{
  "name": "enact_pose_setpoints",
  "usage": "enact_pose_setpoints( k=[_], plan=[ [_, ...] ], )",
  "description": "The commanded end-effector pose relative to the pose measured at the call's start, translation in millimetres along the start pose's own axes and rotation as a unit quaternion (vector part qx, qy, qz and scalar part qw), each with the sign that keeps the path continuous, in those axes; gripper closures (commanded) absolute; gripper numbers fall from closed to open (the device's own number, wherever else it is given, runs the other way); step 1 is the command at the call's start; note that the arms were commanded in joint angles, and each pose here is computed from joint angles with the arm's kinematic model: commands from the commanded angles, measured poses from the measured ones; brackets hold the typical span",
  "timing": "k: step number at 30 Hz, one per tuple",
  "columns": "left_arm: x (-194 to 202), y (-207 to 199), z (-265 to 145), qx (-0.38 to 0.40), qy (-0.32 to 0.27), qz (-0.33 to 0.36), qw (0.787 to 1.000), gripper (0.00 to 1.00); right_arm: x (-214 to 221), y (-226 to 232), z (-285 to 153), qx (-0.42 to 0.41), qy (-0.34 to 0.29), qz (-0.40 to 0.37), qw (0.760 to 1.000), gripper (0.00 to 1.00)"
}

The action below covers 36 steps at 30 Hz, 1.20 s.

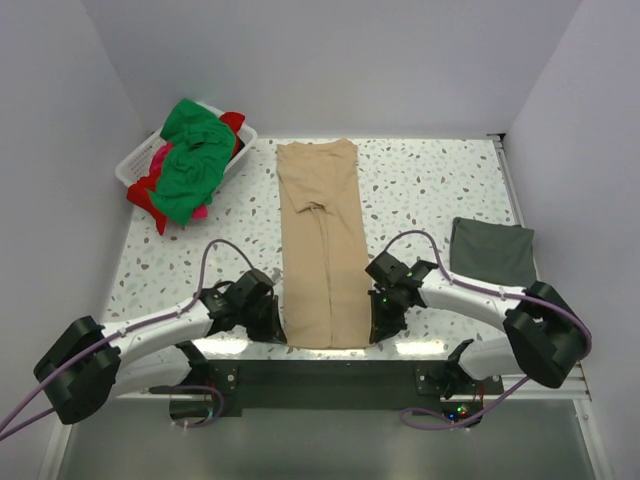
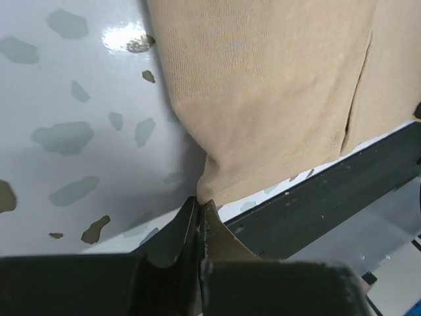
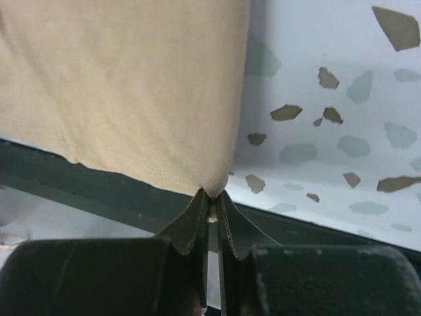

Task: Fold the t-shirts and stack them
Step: Fold the tshirt

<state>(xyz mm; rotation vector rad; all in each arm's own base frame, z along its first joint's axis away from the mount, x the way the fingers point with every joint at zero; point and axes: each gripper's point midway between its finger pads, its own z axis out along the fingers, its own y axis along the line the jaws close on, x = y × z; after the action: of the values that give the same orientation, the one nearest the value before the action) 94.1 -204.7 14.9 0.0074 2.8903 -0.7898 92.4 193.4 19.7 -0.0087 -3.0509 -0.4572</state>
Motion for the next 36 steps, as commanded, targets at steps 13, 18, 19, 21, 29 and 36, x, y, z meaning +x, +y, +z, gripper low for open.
enact_pose_setpoints(
  k=[13,18,19,21,29,36],
  plan=[
    [-78,-38,-52,-0.035,-0.138,0.020,0.990,1.00,-71,34,-89,0.014,-0.149,-0.014,0.989,1.00],
    [-108,-40,-55,-0.032,-0.172,0.002,0.985,1.00,-101,35,-94,0.007,-0.174,-0.017,0.985,1.00],
    [-116,-42,-53,-0.027,-0.181,0.004,0.983,1.00,-109,36,-97,0.002,-0.182,-0.012,0.983,1.00],
    [-130,-36,-53,-0.030,-0.193,-0.008,0.981,1.00,-123,36,-95,0.003,-0.187,-0.013,0.982,1.00],
    [-202,-38,-49,-0.020,-0.213,0.021,0.977,1.00,-186,46,-88,0.015,-0.189,-0.016,0.982,1.00],
    [-264,-20,-33,-0.013,-0.209,0.021,0.978,1.00,-242,51,-86,0.022,-0.203,-0.006,0.979,1.00]
  ],
)
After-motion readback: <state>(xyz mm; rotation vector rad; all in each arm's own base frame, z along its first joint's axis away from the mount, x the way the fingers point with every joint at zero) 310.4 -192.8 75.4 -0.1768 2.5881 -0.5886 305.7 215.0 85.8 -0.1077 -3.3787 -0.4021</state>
